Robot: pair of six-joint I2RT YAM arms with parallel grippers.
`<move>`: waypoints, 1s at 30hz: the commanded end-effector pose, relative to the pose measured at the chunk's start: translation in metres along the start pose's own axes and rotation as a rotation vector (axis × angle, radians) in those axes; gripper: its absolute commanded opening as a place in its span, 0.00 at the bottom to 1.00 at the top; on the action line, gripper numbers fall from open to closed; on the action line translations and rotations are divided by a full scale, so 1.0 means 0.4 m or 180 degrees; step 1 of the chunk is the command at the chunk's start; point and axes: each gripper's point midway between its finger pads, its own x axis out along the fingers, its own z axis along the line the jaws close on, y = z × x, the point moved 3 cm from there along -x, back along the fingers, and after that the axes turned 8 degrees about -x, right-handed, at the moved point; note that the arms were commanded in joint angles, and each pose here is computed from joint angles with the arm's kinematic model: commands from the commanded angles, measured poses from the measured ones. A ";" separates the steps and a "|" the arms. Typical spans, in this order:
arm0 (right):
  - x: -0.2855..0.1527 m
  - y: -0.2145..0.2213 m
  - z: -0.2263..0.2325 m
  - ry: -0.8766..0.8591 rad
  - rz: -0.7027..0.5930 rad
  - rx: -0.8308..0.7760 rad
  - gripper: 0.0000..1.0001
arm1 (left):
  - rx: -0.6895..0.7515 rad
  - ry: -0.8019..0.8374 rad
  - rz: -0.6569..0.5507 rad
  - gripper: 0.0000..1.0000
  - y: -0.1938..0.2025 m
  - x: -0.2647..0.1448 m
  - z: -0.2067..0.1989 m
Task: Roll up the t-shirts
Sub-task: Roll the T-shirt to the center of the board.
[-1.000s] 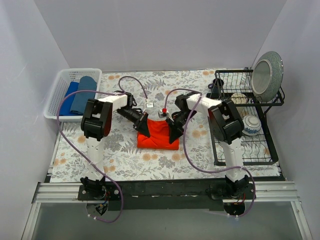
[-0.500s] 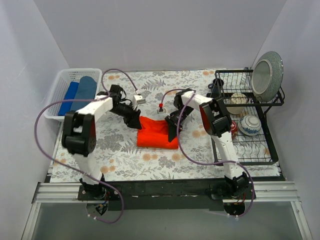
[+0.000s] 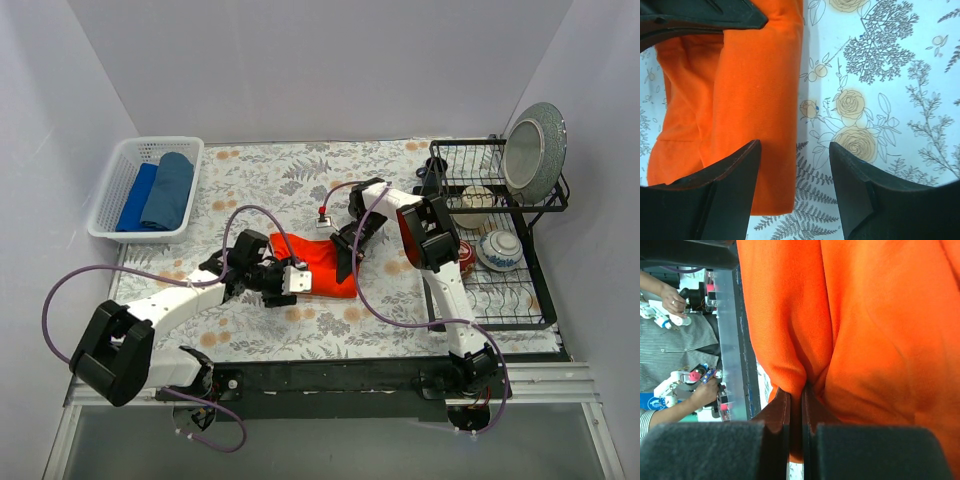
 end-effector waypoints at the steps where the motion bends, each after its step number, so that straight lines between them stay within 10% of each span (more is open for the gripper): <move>1: 0.014 0.115 -0.160 0.0471 0.0750 -0.0281 0.01 | 0.0395 -0.0336 -0.0122 0.56 -0.033 0.009 0.057; 17: 0.023 0.117 -0.178 0.0441 0.0763 -0.0155 0.01 | 0.0538 0.0043 0.0441 0.57 0.127 0.100 -0.002; 25: 0.005 0.101 -0.168 0.0458 0.0648 -0.0207 0.03 | 0.0271 0.0140 0.0726 0.04 0.162 0.121 0.004; 30: -0.141 -0.014 -0.069 0.0930 0.0289 -0.0721 0.22 | -0.0294 0.0647 0.0628 0.00 0.112 0.091 -0.041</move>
